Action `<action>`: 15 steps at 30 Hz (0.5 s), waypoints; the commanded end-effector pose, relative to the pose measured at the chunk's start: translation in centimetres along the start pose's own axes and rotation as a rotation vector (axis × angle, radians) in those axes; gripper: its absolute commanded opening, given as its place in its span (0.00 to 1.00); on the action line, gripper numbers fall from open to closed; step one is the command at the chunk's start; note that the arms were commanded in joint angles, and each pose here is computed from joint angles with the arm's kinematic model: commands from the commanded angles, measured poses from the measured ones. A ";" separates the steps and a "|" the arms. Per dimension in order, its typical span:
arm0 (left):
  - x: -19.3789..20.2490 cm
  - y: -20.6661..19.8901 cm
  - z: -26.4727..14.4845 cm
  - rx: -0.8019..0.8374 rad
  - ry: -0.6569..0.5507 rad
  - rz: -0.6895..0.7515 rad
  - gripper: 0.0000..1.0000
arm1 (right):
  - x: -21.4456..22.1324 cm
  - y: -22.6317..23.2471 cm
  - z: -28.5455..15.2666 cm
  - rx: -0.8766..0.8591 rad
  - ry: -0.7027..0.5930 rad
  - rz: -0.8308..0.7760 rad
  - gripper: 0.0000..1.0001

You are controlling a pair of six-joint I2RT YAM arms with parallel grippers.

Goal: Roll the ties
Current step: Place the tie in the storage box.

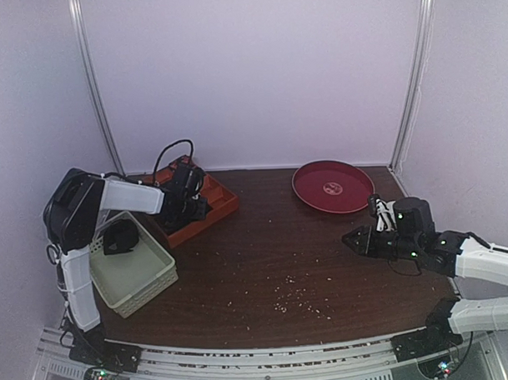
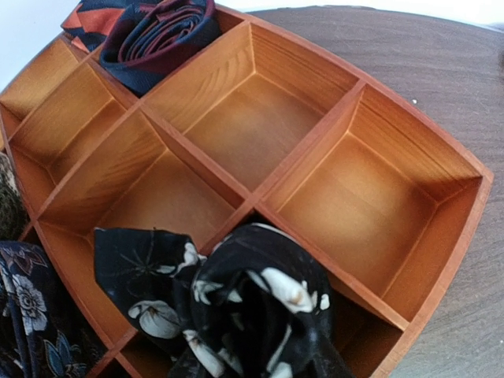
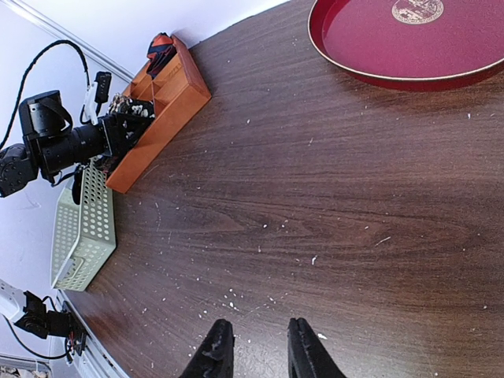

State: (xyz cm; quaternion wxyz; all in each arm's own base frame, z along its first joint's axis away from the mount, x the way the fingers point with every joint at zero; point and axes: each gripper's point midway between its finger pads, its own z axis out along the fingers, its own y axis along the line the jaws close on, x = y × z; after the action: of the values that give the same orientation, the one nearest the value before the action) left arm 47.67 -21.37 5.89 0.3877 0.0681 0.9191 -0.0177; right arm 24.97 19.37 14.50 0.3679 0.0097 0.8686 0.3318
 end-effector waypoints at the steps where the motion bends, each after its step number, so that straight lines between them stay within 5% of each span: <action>1: 3.6 -0.2 0.4 0.040 0.124 0.035 0.39 | 0.0 -0.2 -0.1 0.006 -0.016 0.000 0.26; 15: -1.2 -1.3 -1.9 0.089 0.037 0.050 0.60 | -0.7 0.2 -0.5 0.000 -0.039 -0.002 0.27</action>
State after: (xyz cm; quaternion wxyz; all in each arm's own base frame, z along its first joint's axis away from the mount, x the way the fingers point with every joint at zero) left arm 47.28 -21.55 6.17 0.3692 0.0876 0.9249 -0.0254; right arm 25.00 19.32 14.70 0.3709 0.0115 0.8670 0.3326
